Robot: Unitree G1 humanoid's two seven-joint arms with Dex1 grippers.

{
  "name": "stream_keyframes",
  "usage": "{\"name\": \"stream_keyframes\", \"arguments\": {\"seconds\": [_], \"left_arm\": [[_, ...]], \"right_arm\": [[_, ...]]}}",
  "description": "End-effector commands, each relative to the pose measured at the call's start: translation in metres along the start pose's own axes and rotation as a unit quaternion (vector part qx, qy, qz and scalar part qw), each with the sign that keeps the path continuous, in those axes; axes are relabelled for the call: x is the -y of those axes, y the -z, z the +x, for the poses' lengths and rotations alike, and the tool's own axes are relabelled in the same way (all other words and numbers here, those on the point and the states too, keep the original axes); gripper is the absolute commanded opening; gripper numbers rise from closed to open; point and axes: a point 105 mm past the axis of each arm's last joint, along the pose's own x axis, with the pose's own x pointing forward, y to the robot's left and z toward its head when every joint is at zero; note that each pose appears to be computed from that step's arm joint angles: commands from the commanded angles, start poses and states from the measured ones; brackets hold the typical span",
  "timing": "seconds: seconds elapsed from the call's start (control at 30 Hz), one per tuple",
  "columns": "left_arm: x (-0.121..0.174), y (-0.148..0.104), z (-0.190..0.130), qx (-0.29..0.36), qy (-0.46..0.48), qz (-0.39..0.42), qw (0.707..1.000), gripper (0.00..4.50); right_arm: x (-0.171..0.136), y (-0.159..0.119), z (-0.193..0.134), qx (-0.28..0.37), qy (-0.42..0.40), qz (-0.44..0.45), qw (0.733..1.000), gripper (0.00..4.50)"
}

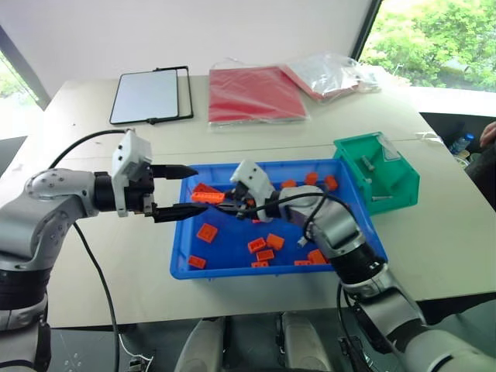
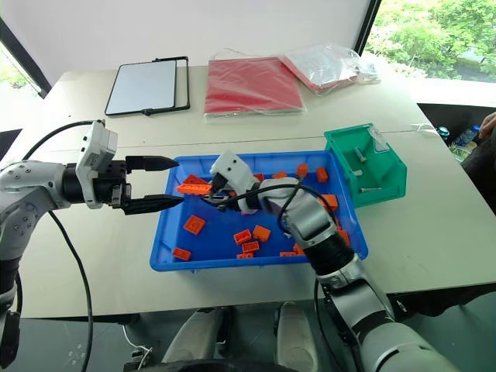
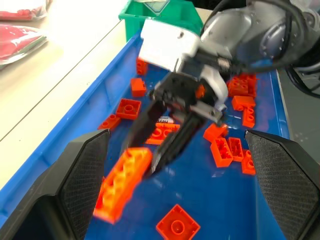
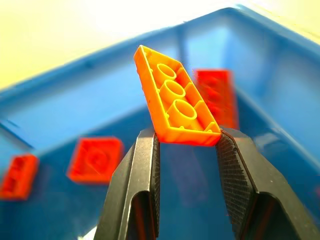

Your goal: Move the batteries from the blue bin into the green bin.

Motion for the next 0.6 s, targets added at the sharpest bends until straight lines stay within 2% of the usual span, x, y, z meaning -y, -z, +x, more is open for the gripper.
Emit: {"name": "stream_keyframes", "arguments": {"seconds": [0.03,0.07,0.2,0.3,0.37,0.47,0.6], "left_arm": [[-0.001,-0.007,0.0,0.007,0.003,0.019,1.0,4.5],[-0.001,-0.007,0.0,0.006,0.003,0.019,1.0,4.5],[-0.001,-0.006,-0.001,0.006,0.003,0.02,1.0,4.5],[-0.001,-0.006,-0.001,0.006,0.002,0.02,1.0,4.5],[-0.001,-0.005,-0.001,0.005,0.001,0.019,1.0,4.5],[-0.001,-0.005,0.0,0.006,0.001,0.019,1.0,4.5],[-0.001,-0.005,0.003,0.009,0.006,0.02,1.0,4.5]], "right_arm": [[0.006,-0.008,0.001,0.007,0.022,0.001,1.0,1.05],[0.01,-0.008,0.0,0.003,0.034,-0.003,0.999,2.11],[0.025,-0.015,-0.022,0.001,0.078,-0.03,0.996,3.96],[0.03,-0.03,-0.057,0.019,0.102,-0.021,0.994,3.96],[0.032,-0.03,-0.079,0.02,0.122,-0.012,0.992,3.96],[0.038,-0.014,-0.103,-0.004,0.164,-0.005,0.986,3.96],[0.046,0.015,-0.117,-0.039,0.204,0.01,0.978,3.96]]}}
